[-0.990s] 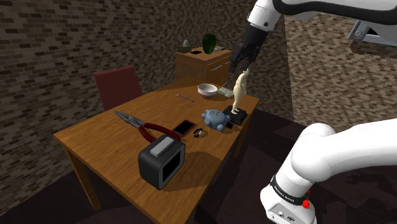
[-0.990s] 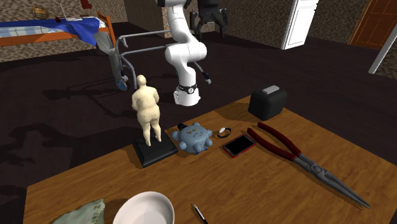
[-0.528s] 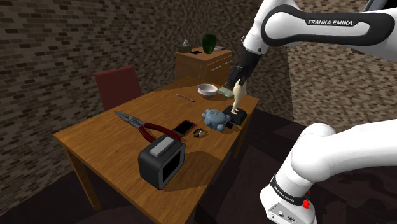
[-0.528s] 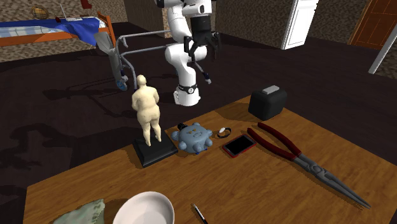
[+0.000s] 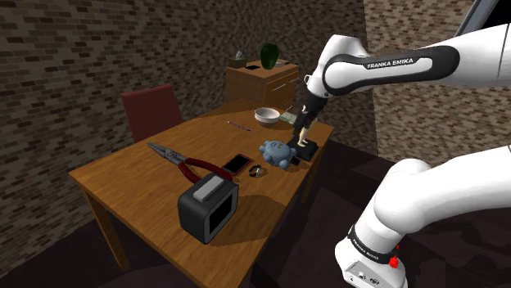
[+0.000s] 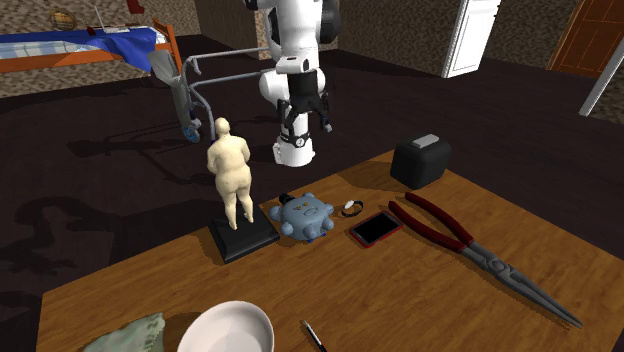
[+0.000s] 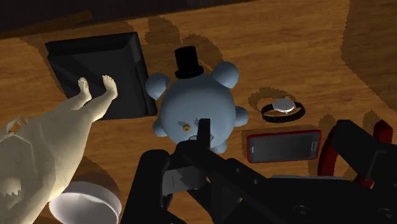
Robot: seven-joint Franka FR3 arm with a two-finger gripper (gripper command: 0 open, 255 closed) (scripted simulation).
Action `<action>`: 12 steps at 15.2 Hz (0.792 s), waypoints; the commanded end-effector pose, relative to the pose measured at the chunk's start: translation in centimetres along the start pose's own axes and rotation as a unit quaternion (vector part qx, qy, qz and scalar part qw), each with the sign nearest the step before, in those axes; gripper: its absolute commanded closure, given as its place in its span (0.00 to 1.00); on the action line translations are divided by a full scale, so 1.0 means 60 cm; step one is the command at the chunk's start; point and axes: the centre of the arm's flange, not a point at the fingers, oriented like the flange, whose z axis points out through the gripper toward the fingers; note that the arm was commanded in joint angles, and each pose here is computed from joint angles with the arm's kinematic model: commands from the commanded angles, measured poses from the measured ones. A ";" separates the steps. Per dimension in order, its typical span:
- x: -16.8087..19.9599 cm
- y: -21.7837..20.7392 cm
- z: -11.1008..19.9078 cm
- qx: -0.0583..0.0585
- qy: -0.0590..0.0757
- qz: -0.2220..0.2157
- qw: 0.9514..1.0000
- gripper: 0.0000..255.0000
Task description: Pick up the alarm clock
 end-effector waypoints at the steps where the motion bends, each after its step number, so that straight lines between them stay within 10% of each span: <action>1: -0.003 0.020 0.037 -0.003 -0.002 -0.012 1.000 0.00; 12: -0.013 0.123 0.252 -0.015 -0.018 -0.073 0.997 0.00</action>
